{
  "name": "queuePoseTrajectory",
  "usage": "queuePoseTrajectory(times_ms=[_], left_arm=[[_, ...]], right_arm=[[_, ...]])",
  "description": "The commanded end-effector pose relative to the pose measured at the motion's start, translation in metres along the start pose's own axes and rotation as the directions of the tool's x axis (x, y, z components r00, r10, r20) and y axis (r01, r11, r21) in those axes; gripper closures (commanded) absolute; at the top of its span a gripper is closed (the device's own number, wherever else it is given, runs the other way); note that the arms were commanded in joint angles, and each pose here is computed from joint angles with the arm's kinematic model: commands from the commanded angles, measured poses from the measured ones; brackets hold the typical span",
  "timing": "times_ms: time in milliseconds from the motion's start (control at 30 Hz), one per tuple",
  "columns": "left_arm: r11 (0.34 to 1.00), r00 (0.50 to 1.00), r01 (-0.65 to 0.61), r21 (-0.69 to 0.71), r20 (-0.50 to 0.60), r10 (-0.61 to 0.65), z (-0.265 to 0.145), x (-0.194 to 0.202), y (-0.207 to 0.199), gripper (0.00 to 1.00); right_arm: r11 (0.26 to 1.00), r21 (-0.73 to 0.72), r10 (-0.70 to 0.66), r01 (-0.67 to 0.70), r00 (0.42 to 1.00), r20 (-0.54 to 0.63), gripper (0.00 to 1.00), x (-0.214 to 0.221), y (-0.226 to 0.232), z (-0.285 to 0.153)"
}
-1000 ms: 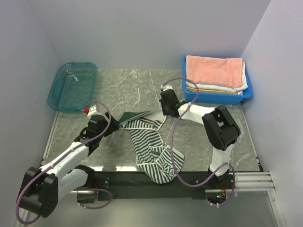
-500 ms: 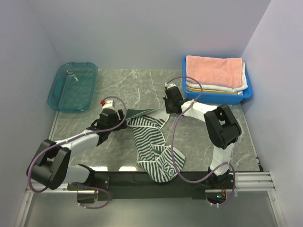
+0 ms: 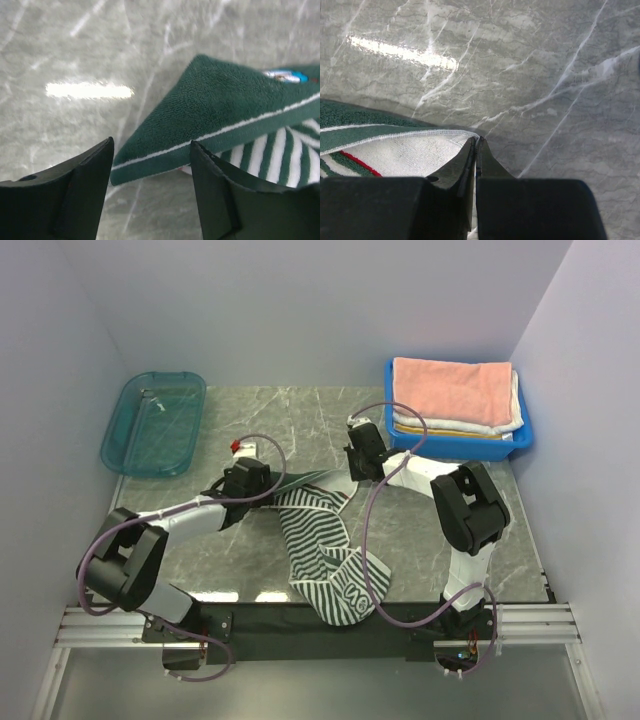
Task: Fold and stack the towels
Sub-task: Flatten out the crumpled towel
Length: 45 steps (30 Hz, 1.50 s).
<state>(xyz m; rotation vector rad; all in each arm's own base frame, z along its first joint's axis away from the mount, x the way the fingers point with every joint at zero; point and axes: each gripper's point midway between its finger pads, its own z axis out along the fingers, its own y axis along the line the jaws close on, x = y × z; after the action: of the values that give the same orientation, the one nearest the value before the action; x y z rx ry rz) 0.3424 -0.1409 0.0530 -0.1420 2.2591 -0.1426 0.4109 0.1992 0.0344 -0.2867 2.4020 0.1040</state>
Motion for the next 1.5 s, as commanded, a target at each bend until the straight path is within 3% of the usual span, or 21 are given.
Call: queuePoseTrajectory(times_ms=[0,200,400,567,767,1233,1467], left_arm=[[0.997,0.998,-0.069,0.029,-0.004,0.069,-0.008,-0.001,-0.012,0.31],[0.993,0.996,-0.088,0.079,0.033,0.085,-0.023,-0.011,-0.028,0.28],[0.991,0.991,-0.131,0.036,-0.005,0.131,-0.039,-0.011,-0.029,0.28],[0.935,0.955,-0.295,-0.199,-0.103,0.279,-0.031,0.008,-0.007,0.3],[0.83,0.9,-0.436,-0.349,-0.186,0.395,-0.017,0.02,-0.002,0.32],[0.84,0.903,-0.43,-0.331,-0.137,0.408,-0.021,0.001,-0.011,0.37],[0.838,0.908,-0.419,-0.35,-0.147,0.392,-0.018,-0.002,-0.001,0.51]], right_arm=[[1.0,-0.01,0.005,-0.005,1.0,0.031,1.0,-0.014,0.001,-0.005],[1.0,-0.016,0.007,-0.006,0.999,0.038,1.0,-0.014,0.002,-0.007],[1.0,-0.02,0.007,-0.006,0.999,0.043,1.0,-0.014,0.003,-0.009],[1.0,-0.028,0.013,-0.011,0.999,0.043,1.0,-0.013,0.004,-0.008],[0.999,-0.033,0.013,-0.011,0.999,0.052,1.0,-0.015,0.004,-0.01],[1.0,-0.028,0.007,-0.006,0.999,0.052,1.0,-0.012,0.003,-0.009],[1.0,-0.026,0.009,-0.008,0.999,0.048,1.0,-0.01,0.003,-0.008]])
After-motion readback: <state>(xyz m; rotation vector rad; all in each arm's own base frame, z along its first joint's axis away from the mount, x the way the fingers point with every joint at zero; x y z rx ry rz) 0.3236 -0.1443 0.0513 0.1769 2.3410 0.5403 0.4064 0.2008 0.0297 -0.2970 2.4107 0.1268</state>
